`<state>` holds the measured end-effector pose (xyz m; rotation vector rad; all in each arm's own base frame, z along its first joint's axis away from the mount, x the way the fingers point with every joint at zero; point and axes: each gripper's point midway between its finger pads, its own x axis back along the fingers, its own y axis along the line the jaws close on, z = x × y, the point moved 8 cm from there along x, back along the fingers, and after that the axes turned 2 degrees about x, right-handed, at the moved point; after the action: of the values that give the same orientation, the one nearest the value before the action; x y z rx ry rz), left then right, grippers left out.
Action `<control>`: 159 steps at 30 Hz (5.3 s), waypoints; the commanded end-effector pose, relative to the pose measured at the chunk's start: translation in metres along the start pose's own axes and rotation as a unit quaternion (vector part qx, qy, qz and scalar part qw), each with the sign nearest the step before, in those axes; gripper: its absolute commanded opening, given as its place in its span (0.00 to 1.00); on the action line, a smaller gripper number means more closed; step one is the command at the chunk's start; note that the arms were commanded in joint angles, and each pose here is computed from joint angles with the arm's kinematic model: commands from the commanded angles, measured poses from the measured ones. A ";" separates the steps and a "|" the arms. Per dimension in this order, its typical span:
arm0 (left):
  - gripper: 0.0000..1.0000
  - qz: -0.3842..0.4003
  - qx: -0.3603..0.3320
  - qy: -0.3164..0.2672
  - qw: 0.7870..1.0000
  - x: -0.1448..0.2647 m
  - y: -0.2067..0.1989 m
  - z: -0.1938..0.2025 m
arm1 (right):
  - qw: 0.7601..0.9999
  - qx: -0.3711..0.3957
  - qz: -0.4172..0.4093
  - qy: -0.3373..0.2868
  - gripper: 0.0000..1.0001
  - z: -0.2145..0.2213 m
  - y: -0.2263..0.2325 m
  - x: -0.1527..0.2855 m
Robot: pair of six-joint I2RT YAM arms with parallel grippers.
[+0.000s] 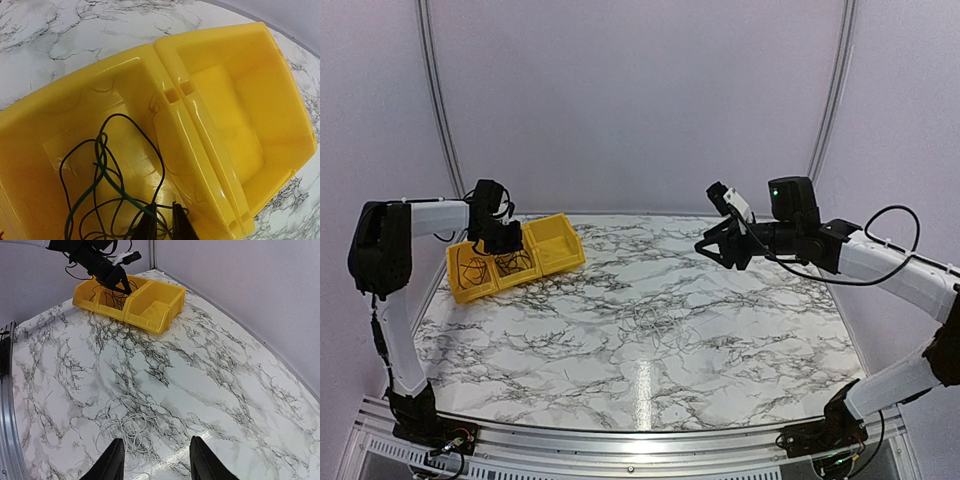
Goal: Untangle the cables
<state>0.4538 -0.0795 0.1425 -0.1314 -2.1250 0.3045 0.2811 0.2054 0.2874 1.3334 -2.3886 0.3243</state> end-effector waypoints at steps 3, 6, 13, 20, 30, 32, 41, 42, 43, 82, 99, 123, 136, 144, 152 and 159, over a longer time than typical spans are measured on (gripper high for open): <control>0.24 -0.018 0.001 -0.019 1.000 0.040 -0.005 -0.019 | 1.000 0.007 0.005 -0.022 0.45 -0.006 0.001 0.010; 0.32 -0.029 -0.002 -0.014 0.999 0.055 -0.005 -0.020 | 1.000 0.007 0.005 -0.023 0.45 -0.006 0.002 0.011; 0.43 -0.031 0.003 -0.012 0.999 0.081 -0.006 -0.011 | 1.000 0.011 0.003 -0.022 0.45 -0.004 0.003 0.012; 0.41 0.055 -0.055 -0.073 0.994 0.143 -0.060 -0.006 | 0.999 0.052 -0.015 -0.002 0.46 0.007 0.007 0.005; 0.52 0.147 -0.072 -0.245 0.956 0.195 -0.128 0.051 | 0.981 0.164 -0.080 0.069 0.33 0.032 0.011 -0.050; 0.51 0.173 -0.065 -0.255 0.949 0.198 -0.129 0.063 | 0.977 0.177 -0.093 0.078 0.30 0.034 0.010 -0.069; 0.55 0.172 -0.010 -0.241 0.955 0.192 -0.116 0.104 | 0.954 0.231 -0.152 0.115 0.47 0.044 0.005 -0.151; 0.57 0.166 -0.015 -0.248 0.954 0.195 -0.115 0.106 | 0.950 0.242 -0.159 0.113 0.52 0.044 0.004 -0.157; 0.63 0.151 -0.019 -0.252 0.956 0.196 -0.112 0.106 | 0.947 0.253 -0.164 0.113 0.54 0.047 0.003 -0.163; 0.78 0.129 -0.036 -0.249 0.959 0.182 -0.113 0.110 | 0.956 0.170 -0.232 0.052 0.00 0.002 0.036 -0.183; 0.79 0.296 -0.084 -0.283 0.908 0.146 -0.199 0.110 | 0.981 0.046 -0.177 -0.068 0.00 -0.116 0.041 -0.117; 0.33 0.342 -0.055 -0.114 0.931 -0.004 -0.239 0.170 | 0.917 0.088 -0.184 -0.344 0.00 -0.309 0.063 0.050; 0.57 0.219 -0.033 -0.196 0.955 0.086 -0.158 0.178 | 0.961 0.058 -0.149 -0.227 0.00 -0.230 0.044 -0.015; 0.64 0.249 -0.094 -0.260 0.928 0.148 -0.146 0.179 | 0.979 -0.016 -0.162 -0.127 0.00 -0.165 0.038 -0.069; 0.71 0.281 -0.164 -0.274 0.905 0.156 -0.180 0.164 | 0.985 -0.043 -0.149 -0.073 0.00 -0.130 0.029 -0.109; 0.73 0.258 -0.178 -0.264 0.912 0.113 -0.216 0.146 | 0.985 -0.054 -0.154 -0.064 0.00 -0.124 0.028 -0.119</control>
<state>0.2583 -0.2670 0.2218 -0.9091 -2.6341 0.3379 0.3385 0.3585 0.3419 1.6939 -2.2036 0.0416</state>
